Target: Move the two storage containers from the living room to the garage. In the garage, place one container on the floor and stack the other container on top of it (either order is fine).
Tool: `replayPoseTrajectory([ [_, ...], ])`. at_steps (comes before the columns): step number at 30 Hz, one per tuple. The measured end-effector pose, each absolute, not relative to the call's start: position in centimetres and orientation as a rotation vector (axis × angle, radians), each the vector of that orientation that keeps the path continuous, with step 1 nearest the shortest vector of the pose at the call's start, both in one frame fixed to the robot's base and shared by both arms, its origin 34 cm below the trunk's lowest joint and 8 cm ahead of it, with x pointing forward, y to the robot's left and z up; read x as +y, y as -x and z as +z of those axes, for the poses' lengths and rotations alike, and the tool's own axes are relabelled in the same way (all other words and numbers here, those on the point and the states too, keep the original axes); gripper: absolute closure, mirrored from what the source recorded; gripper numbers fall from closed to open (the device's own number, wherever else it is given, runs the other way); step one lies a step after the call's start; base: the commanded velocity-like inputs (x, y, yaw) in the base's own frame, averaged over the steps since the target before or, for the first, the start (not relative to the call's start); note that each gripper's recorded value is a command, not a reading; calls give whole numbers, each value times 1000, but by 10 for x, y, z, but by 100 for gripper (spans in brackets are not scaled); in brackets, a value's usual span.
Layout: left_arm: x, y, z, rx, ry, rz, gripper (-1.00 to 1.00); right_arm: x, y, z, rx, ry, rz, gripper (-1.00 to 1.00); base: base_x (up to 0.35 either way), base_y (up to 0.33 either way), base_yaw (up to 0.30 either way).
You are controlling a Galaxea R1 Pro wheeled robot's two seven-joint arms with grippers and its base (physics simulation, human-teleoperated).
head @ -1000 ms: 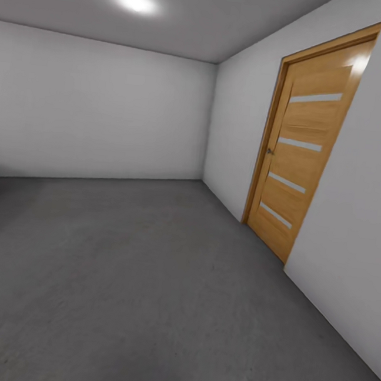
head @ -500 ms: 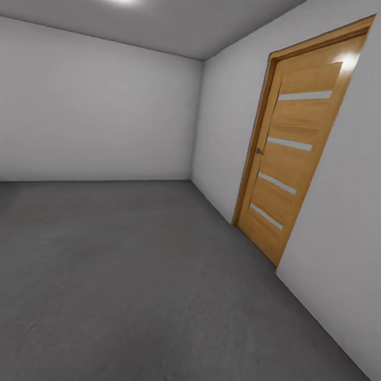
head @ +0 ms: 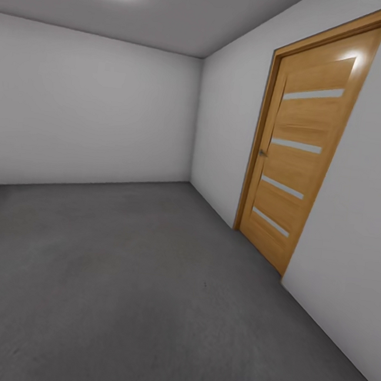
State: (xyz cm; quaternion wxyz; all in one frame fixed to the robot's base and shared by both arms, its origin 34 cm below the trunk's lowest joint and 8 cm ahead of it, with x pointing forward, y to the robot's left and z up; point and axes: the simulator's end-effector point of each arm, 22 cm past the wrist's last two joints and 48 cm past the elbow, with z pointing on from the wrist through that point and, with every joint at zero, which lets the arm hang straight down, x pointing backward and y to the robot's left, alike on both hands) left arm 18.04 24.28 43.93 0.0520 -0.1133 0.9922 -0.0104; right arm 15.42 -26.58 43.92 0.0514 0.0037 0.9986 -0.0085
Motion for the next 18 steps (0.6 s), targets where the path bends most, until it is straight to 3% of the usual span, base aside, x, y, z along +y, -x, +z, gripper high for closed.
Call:
replayPoseTrajectory([
  [18,243,-180,439,3018,348,-27,-100,-265,-154,439,3038,-12,-25,-100,323,101,0],
])
